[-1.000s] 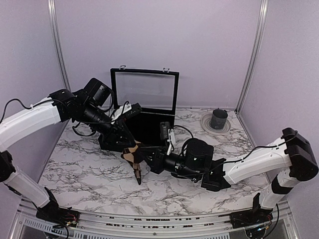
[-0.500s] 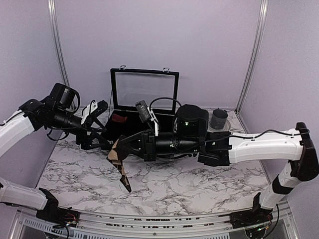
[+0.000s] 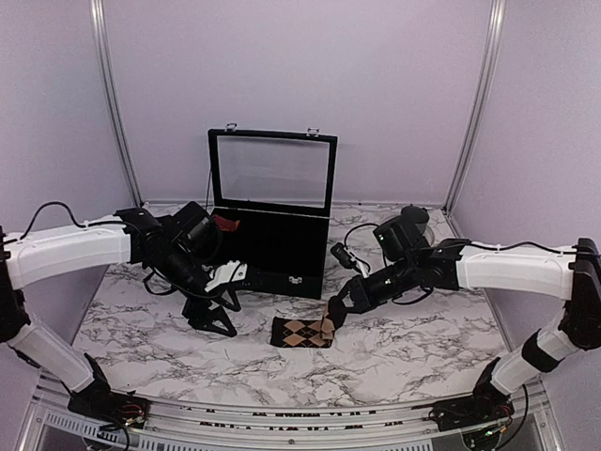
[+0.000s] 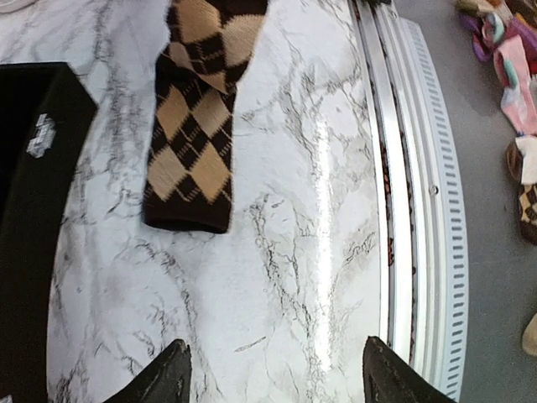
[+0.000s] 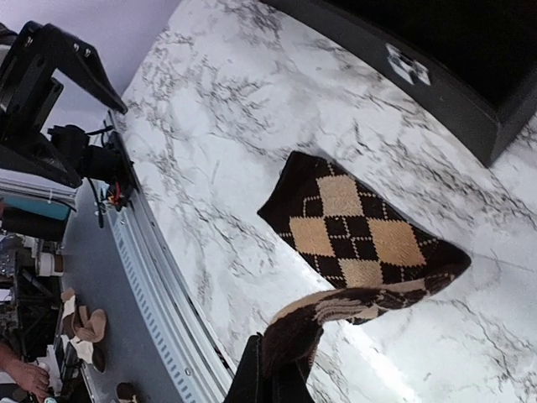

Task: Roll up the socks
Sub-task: Place the sock at the center of the board.

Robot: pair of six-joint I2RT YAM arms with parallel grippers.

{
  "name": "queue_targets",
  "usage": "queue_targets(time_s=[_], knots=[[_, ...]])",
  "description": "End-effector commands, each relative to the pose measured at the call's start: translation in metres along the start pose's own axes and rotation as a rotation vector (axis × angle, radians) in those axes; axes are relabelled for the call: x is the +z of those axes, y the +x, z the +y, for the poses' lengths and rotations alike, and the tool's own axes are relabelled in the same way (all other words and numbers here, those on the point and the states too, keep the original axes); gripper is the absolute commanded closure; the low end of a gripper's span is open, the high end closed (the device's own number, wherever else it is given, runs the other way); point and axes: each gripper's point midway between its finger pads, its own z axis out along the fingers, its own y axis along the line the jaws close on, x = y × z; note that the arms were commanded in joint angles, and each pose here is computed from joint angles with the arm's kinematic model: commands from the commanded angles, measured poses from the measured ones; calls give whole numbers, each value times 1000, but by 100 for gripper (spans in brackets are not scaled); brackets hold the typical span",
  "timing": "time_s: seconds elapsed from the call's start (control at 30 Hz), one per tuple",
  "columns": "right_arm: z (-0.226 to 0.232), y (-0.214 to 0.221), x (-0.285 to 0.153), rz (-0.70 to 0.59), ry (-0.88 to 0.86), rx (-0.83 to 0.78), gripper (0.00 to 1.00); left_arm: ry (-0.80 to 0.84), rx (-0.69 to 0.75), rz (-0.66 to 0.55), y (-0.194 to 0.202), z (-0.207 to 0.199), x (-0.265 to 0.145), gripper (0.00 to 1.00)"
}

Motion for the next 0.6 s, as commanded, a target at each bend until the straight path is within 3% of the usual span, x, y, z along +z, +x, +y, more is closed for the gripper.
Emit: queue_targets(time_s=[0.0,0.2,0.37,0.57], knots=[[-25,22,-6,108,135,-17,100,60,139,131,15,-4,38,33],[-49,29,-9,203,275,-2,100,85,235,147,-3,1,71,37],[-49,20,-20,168,313,5,100,44,311,78,-42,18,75,36],[-68,27,-34,161,429,70,100,18,311,96,-58,48,117,41]])
